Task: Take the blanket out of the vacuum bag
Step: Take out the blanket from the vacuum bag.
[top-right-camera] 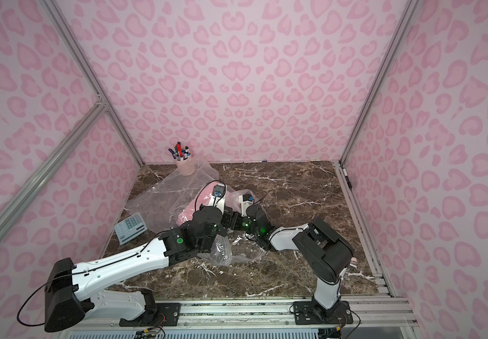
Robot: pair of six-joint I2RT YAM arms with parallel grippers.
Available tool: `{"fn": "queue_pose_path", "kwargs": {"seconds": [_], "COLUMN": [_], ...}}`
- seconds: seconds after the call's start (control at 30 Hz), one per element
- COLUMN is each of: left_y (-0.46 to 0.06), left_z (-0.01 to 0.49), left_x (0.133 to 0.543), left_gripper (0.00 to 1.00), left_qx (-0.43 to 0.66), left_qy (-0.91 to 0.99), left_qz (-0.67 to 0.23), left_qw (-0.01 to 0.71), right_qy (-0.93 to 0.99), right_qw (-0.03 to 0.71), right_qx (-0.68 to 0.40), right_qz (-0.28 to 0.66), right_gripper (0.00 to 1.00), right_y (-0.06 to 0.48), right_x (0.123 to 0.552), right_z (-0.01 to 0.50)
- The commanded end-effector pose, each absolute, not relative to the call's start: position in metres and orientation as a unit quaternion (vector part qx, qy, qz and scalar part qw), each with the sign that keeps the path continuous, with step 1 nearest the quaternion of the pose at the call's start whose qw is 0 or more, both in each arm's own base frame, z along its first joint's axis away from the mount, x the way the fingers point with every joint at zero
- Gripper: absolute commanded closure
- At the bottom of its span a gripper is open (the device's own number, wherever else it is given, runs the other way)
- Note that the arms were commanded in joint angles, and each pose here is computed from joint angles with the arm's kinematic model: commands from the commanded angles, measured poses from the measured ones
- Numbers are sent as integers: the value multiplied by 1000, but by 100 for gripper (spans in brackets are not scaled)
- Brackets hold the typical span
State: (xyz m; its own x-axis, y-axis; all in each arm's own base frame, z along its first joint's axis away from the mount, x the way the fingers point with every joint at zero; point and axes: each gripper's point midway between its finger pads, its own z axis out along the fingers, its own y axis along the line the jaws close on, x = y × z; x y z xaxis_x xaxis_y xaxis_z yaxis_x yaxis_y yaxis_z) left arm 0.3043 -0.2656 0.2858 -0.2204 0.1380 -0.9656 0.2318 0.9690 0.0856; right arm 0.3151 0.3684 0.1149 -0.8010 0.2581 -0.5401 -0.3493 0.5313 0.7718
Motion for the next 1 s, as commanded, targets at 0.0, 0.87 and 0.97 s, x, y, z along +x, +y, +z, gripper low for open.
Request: {"fn": "queue_pose_path", "kwargs": {"seconds": [0.0,0.87,0.97], "left_y": [-268,-279,-279], "left_z": [292,277,277], "left_x": [307,305,305], "left_gripper": [96,96,96], "left_qx": [96,117,117], "left_qy": [773,785,785], "left_qz": [-56,-70,-70], "left_qw": [624,604,604], "right_qy": [855,793,784], "right_qw": [292,310,307], "right_qx": [-8,-46,-44], "right_qz": [428,523,538], "right_gripper": [30,28,28], "right_y": [356,385,389], "right_x": [314,318,319], "right_z": [89,117,112]}}
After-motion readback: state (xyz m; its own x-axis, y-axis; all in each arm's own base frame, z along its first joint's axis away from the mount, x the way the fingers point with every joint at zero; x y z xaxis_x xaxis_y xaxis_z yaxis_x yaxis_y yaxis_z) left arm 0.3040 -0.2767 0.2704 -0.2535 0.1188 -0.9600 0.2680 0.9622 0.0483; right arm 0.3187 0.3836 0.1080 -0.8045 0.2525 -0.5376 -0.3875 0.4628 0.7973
